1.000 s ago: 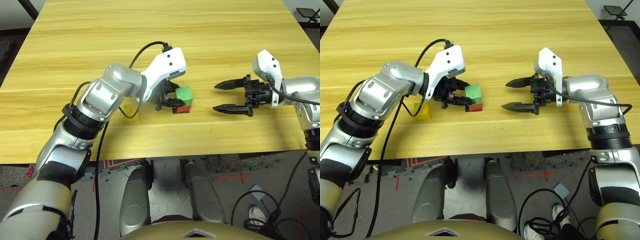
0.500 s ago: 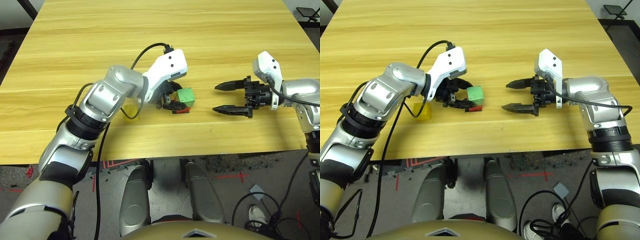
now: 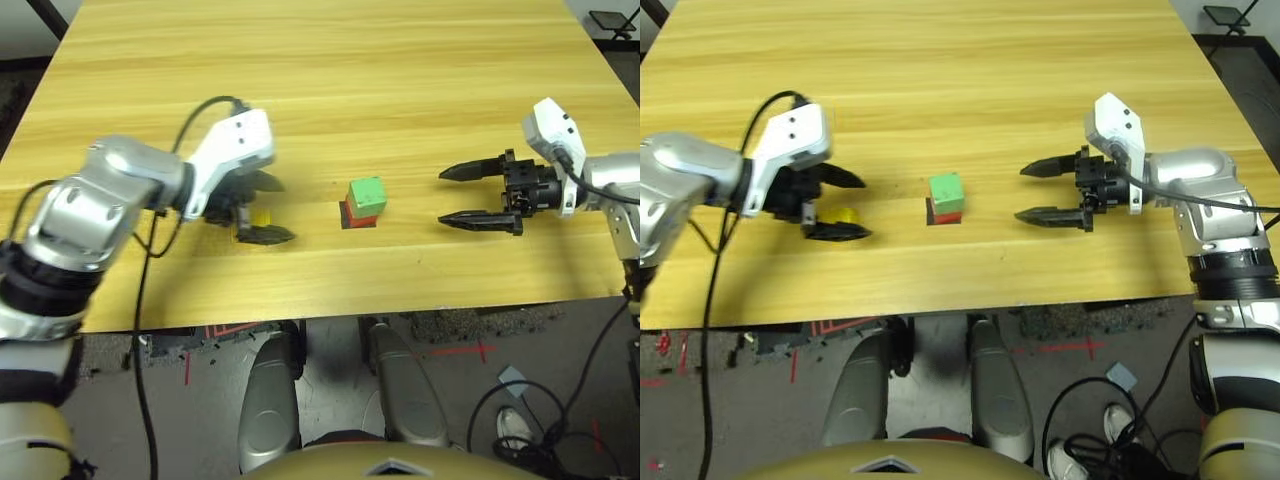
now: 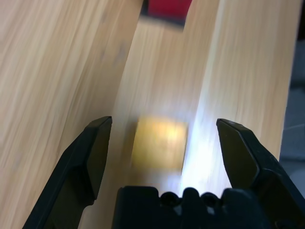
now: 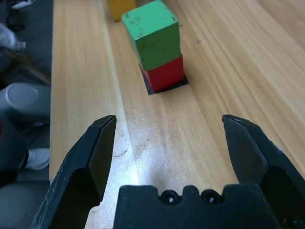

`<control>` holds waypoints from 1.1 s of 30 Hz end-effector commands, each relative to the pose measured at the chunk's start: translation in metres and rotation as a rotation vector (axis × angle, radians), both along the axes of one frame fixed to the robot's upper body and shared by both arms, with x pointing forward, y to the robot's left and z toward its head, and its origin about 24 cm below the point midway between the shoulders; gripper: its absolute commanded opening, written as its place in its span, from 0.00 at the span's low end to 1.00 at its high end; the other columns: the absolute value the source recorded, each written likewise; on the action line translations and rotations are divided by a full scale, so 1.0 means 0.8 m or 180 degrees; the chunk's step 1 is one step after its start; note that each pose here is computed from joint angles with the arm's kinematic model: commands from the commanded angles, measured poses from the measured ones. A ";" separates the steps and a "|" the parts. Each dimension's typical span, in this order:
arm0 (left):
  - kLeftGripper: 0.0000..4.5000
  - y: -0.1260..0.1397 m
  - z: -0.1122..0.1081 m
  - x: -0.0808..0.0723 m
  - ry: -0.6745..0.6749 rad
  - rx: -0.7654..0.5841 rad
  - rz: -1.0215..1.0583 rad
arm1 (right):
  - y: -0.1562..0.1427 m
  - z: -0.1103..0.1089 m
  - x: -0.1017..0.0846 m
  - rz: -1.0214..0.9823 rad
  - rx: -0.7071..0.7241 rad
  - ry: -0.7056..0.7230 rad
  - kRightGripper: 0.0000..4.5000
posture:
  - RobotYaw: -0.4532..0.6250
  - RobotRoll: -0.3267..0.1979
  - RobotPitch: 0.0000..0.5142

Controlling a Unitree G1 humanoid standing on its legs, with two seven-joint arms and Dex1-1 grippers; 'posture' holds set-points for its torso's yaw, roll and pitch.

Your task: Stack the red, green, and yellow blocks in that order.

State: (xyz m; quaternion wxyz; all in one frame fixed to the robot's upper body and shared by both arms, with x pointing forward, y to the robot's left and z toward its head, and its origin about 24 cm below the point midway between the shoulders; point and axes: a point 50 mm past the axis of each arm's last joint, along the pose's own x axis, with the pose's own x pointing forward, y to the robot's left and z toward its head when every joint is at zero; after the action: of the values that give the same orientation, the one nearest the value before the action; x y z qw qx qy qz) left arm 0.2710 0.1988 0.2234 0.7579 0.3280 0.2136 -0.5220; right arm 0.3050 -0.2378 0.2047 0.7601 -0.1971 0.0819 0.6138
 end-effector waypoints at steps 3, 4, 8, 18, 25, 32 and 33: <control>0.99 0.017 -0.011 0.003 -0.0226 0.0269 -0.0107 | 0.000 0.002 0.007 0.0068 -0.0051 -0.0067 1.00 | 0.53 0.69 0.53; 0.99 0.020 -0.014 0.004 -0.0241 0.0284 -0.0117 | 0.001 0.003 0.007 0.0081 -0.0050 -0.0075 1.00 | 0.53 0.69 0.53; 0.99 0.021 -0.026 0.006 -0.0229 0.0258 -0.0156 | 0.004 0.009 0.006 0.0146 -0.0057 -0.0109 1.00 | 0.52 0.68 0.53; 0.99 0.016 -0.048 0.015 -0.0186 0.0082 -0.0170 | 0.006 0.012 -0.002 0.0242 -0.0045 -0.0162 1.00 | 0.49 0.65 0.52; 0.80 0.009 -0.064 0.013 0.0026 -0.0146 -0.0083 | 0.005 0.011 -0.004 0.0242 -0.0003 -0.0174 1.00 | 0.48 0.65 0.51; 0.46 0.010 -0.065 0.004 0.0129 -0.0334 -0.0046 | 0.008 0.012 -0.004 0.0350 0.0068 -0.0209 1.00 | 0.49 0.65 0.51; 0.46 0.009 -0.059 0.005 0.0117 -0.0367 -0.0049 | 0.008 0.012 -0.004 0.0355 0.0071 -0.0209 1.00 | 0.49 0.65 0.51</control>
State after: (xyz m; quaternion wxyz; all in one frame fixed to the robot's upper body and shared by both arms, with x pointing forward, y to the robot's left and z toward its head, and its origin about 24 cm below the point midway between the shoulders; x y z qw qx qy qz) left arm 0.2770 0.2064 0.1698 0.7644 0.2839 0.2009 -0.5430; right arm 0.3038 -0.2304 0.2144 0.7322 -0.2164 0.0480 0.6440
